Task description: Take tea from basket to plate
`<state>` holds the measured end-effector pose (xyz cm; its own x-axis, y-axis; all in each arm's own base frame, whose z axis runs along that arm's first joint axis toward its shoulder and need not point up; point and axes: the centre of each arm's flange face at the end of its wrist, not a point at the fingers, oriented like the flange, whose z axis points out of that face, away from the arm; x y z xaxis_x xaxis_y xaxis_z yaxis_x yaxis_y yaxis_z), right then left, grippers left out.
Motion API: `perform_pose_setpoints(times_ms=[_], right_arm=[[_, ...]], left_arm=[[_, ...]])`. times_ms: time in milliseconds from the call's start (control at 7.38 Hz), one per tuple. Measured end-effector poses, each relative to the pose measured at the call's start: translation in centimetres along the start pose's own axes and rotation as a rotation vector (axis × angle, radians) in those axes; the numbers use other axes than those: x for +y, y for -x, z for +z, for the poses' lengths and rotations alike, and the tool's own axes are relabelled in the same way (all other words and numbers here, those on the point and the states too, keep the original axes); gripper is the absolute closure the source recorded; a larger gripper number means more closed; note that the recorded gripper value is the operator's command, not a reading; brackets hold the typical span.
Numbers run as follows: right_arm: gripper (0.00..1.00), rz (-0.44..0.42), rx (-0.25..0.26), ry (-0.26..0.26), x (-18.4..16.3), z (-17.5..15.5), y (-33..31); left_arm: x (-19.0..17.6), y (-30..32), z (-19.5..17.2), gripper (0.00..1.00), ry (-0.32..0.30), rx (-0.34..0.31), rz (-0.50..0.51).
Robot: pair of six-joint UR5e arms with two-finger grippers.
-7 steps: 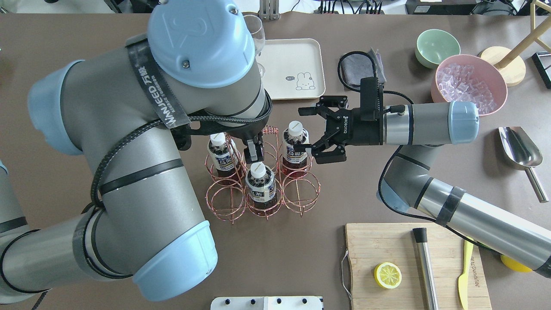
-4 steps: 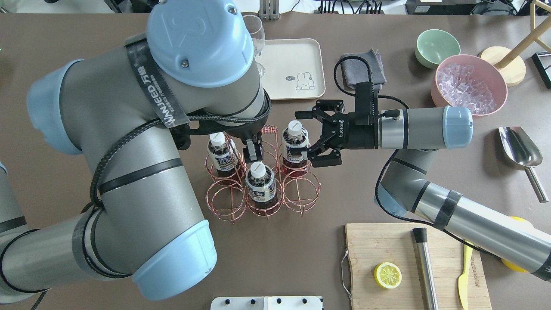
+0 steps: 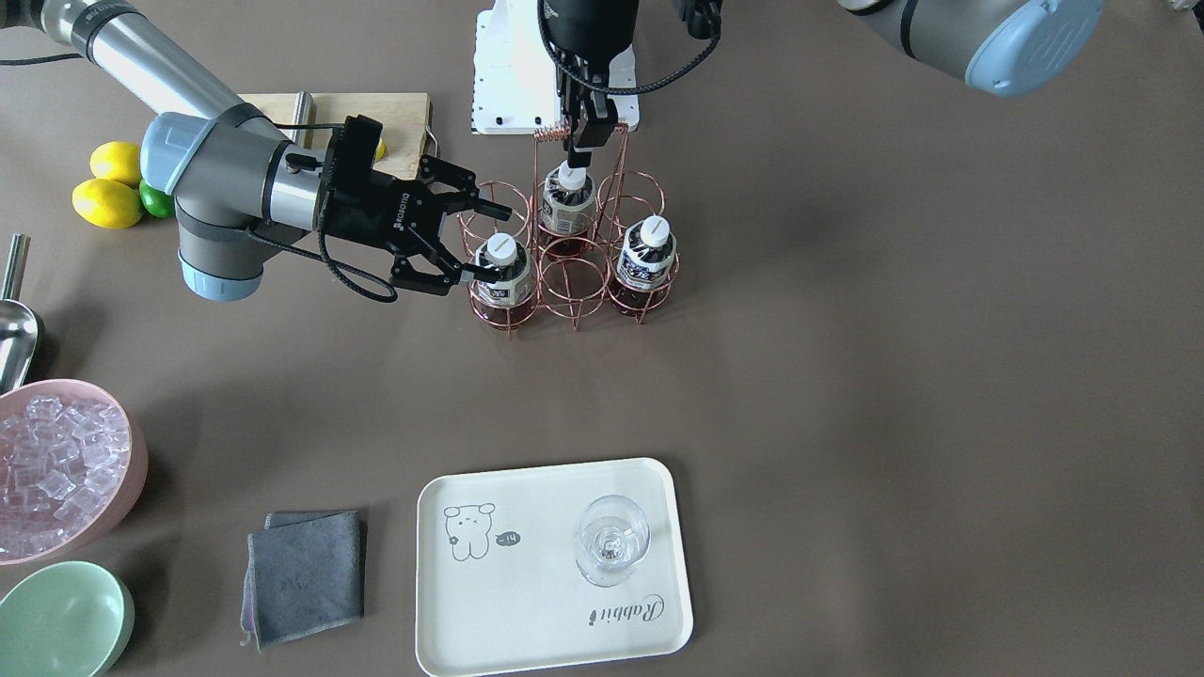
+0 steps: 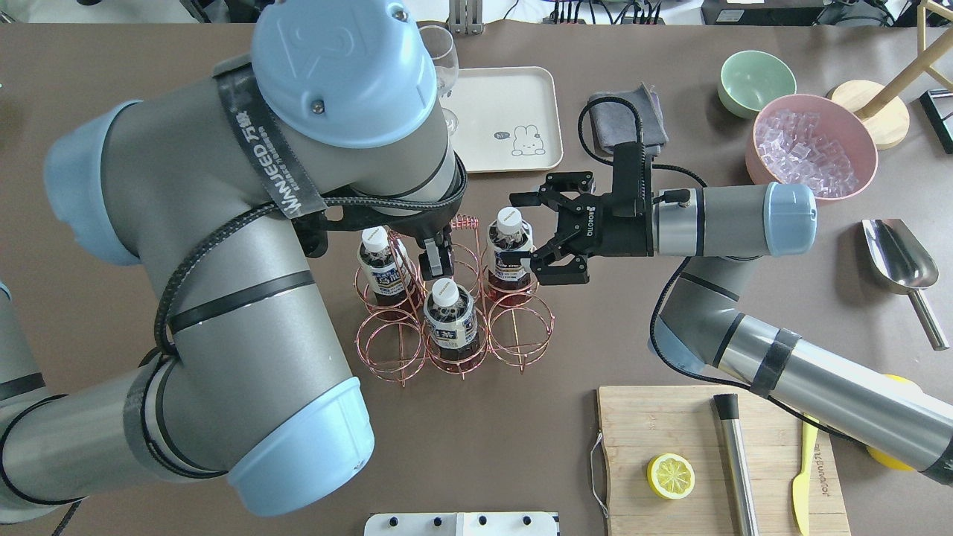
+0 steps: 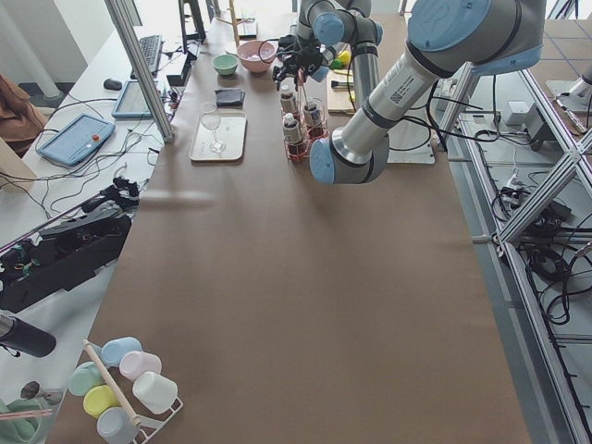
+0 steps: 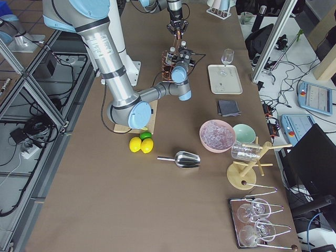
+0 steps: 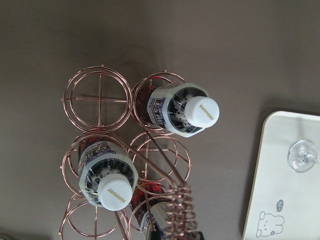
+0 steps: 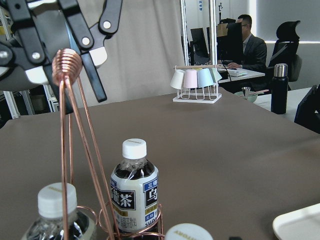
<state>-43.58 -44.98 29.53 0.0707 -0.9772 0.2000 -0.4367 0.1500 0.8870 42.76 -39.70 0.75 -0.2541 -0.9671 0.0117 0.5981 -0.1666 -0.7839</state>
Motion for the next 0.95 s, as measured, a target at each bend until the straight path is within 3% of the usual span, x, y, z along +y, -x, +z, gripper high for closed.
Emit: perform_pose_setpoints(times_ms=[542, 677, 812, 948], right_arm=[[0.51, 0.005, 0.001, 0.006, -0.17, 0.29, 0.13], [0.65, 0.006, 0.002, 0.009, -0.28, 0.42, 0.17], [0.88, 0.005, 0.003, 0.011, -0.33, 0.48, 0.18], [1.0, 0.005, 0.004, 0.013, -0.34, 0.45, 0.11]], left_arm=[[-0.07, -0.08, 0.1, 1.0, -0.003, 0.0, -0.001], [-0.07, -0.08, 0.11, 1.0, -0.004, 0.0, -0.002], [-0.07, -0.08, 0.11, 1.0, -0.004, 0.0, -0.002], [-0.06, -0.07, 0.09, 1.0, -0.004, -0.001, -0.003]])
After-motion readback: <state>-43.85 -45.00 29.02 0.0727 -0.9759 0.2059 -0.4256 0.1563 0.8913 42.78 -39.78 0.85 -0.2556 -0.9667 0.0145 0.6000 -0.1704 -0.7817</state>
